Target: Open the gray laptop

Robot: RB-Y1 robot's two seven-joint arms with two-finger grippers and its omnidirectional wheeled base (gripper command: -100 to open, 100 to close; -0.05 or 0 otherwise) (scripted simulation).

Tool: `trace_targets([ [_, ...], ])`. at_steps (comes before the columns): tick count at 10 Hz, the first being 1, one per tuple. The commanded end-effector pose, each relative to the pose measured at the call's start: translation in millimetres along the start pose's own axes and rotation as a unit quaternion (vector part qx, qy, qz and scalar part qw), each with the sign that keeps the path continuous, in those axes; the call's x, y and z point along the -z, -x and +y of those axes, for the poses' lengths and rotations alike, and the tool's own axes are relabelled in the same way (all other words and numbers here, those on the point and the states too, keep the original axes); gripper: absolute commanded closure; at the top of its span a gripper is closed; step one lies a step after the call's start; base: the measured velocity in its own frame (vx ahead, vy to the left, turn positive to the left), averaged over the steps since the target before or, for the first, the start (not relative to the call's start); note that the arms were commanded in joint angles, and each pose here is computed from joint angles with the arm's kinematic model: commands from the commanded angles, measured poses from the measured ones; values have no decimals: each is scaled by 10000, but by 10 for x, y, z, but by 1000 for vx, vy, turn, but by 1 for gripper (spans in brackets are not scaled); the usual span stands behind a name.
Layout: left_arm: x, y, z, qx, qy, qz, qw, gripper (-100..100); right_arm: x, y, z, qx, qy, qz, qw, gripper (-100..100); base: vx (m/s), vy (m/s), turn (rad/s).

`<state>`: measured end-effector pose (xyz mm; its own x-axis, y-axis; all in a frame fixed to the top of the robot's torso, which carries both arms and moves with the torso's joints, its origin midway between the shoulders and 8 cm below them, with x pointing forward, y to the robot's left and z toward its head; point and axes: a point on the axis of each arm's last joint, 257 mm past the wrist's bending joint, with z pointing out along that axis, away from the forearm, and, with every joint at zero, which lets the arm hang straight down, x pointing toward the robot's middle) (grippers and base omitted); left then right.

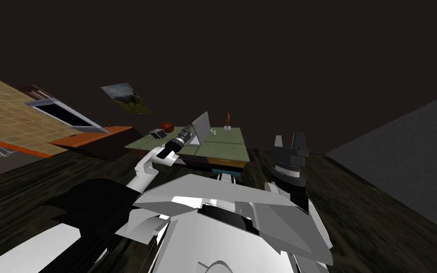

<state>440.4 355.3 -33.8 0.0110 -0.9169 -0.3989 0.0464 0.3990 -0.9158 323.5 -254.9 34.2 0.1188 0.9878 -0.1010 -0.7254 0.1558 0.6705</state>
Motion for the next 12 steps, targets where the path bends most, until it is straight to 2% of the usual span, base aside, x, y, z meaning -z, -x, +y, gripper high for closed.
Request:
trace_targets([
  [1, -21, 121, 133, -100, 322, -107, 9994, -100, 0, 0, 0, 0, 0, 0, 10000, 0, 14, 13, -132],
  [4, -46, 285, 246, -232, 648, -246, 9973, -100, 0, 0, 0, 0, 0, 0, 10000, 0, 15, 20, -123],
  [5, -43, 293, 262, -232, 680, -260, 9971, -100, 0, 0, 0, 0, 0, 0, 10000, 0, 10, 12, -59],
  [6, -51, 372, 302, -293, 816, -331, 9957, -100, 0, 0, 0, 0, 0, 0, 10000, 0, 10, 11, -108],
  [7, -49, 377, 310, -293, 832, -339, 9955, -100, 0, 0, 0, 0, 0, 0, 10000, 0, 7, 13, -60],
  [12, -47, 716, 428, -544, 1356, -681, 9869, -100, 0, 0, 0, 0, 0, 0, 10000, 0, 12, 19, -121],
])
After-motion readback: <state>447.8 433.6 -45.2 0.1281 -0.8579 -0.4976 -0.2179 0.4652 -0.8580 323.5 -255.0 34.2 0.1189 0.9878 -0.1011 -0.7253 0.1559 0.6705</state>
